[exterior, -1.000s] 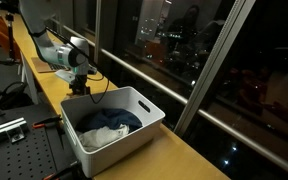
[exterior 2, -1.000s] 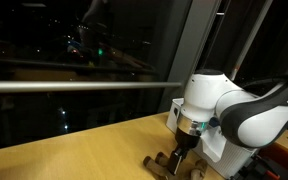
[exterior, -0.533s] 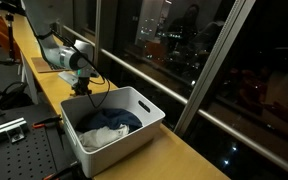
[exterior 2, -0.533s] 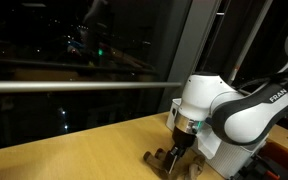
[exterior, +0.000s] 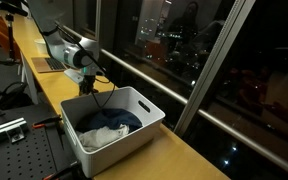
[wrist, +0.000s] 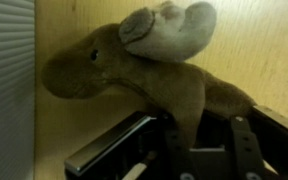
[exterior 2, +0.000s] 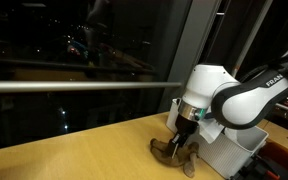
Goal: Remove the items from the white basket, put them on the table and then put them back in the white basket
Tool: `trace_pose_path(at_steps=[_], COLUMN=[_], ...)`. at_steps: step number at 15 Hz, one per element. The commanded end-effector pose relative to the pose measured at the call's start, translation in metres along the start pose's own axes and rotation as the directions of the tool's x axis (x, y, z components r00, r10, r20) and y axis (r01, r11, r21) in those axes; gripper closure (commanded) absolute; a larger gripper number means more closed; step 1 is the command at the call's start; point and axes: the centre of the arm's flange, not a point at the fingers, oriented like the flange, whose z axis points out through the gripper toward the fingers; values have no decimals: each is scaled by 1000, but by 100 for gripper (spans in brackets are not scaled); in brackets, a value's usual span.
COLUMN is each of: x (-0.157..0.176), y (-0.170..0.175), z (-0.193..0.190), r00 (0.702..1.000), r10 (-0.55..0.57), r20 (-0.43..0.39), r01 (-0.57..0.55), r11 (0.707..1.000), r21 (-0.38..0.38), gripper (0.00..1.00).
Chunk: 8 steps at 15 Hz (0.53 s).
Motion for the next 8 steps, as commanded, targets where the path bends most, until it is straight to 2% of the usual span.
trace_pose_path(at_steps=[1, 4, 8], x=[-12, -10, -20], y=[15, 27, 68], z=[-85, -149, -242], r00=[998, 989, 966], r10=[10, 22, 76], r20=[-66, -148, -248], r01=[-13, -33, -110], r11=[999, 997, 986], r21=[-30, -75, -126], gripper=[98, 97, 97])
